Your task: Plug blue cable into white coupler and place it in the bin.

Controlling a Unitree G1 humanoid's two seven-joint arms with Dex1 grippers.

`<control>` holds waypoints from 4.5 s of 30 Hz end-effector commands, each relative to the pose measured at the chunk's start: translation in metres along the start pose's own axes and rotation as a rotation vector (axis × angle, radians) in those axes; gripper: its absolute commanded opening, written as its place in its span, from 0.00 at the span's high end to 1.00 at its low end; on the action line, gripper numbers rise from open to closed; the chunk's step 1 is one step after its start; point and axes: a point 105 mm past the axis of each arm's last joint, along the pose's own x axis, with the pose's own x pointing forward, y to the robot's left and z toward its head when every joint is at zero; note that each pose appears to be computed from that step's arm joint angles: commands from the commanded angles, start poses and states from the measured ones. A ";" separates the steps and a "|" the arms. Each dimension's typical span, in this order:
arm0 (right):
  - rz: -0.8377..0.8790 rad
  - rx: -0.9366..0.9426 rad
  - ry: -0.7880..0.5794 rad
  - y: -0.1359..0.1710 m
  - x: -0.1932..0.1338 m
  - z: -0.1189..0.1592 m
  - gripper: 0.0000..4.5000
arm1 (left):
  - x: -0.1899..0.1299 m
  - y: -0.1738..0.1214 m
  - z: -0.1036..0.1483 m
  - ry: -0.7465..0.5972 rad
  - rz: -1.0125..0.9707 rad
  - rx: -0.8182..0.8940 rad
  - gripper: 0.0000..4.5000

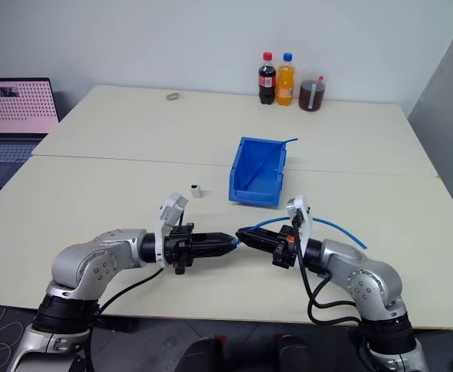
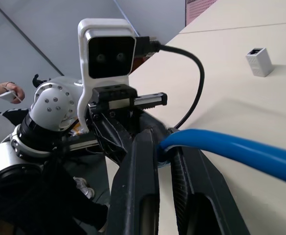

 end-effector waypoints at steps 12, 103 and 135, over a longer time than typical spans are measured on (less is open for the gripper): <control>-0.015 -0.120 -0.048 0.001 -0.001 0.013 0.99 | -0.032 0.010 -0.005 0.006 0.283 0.179 0.03; -0.196 -0.400 0.100 0.011 -0.042 0.005 0.99 | 0.032 0.042 -0.040 0.445 -0.055 0.533 0.82; -0.010 -0.692 0.418 -0.017 0.008 -0.019 0.99 | 0.031 0.044 -0.047 0.505 -0.101 0.547 0.82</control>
